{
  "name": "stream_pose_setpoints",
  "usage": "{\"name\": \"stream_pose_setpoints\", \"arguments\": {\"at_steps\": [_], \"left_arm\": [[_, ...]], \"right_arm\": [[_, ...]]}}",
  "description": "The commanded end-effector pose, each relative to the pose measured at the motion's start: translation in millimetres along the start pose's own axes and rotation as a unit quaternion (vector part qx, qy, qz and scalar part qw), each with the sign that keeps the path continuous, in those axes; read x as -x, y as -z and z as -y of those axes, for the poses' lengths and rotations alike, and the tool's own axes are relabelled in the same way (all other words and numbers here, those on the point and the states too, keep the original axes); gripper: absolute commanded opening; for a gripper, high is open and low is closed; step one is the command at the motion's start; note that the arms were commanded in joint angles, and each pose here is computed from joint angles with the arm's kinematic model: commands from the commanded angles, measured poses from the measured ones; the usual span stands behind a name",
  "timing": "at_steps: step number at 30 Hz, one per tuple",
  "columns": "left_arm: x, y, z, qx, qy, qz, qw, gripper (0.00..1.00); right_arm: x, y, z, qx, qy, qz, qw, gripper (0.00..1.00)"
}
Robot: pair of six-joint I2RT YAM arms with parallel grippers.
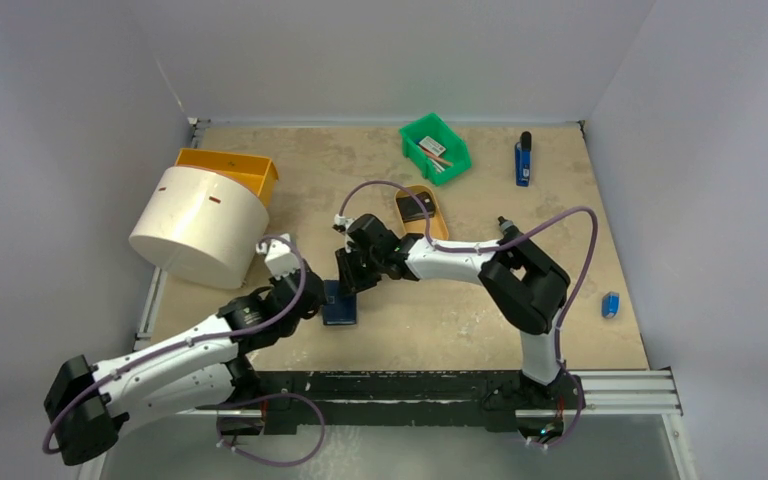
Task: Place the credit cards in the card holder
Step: Close the card holder at the center of the board.
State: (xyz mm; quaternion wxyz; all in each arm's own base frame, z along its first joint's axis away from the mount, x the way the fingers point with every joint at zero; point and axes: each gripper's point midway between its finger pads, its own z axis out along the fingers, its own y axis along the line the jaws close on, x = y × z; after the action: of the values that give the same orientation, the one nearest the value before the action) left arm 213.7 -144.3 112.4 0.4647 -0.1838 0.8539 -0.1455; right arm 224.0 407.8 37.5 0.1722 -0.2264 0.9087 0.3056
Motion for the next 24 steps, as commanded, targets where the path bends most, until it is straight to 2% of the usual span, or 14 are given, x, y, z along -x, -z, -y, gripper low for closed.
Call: {"name": "stream_pose_setpoints", "arguments": {"at_steps": [1, 10, 15, 24], "left_arm": [[-19, -7, 35, -0.062, -0.017, -0.045, 0.997, 0.19], [-53, -29, 11, -0.013, -0.038, -0.071, 0.997, 0.21], [-63, -35, -8, 0.025, -0.048, -0.076, 0.996, 0.18], [-71, -35, -39, 0.073, -0.042, -0.073, 0.994, 0.15]], "right_arm": [[3, -4, -4, 0.005, -0.006, -0.005, 1.000, 0.30], [-6, -5, -5, 0.011, -0.025, -0.023, 0.999, 0.33], [-6, -3, -6, 0.011, -0.033, -0.023, 0.999, 0.34], [10, 21, -21, 0.023, -0.052, 0.008, 0.998, 0.40]]}}
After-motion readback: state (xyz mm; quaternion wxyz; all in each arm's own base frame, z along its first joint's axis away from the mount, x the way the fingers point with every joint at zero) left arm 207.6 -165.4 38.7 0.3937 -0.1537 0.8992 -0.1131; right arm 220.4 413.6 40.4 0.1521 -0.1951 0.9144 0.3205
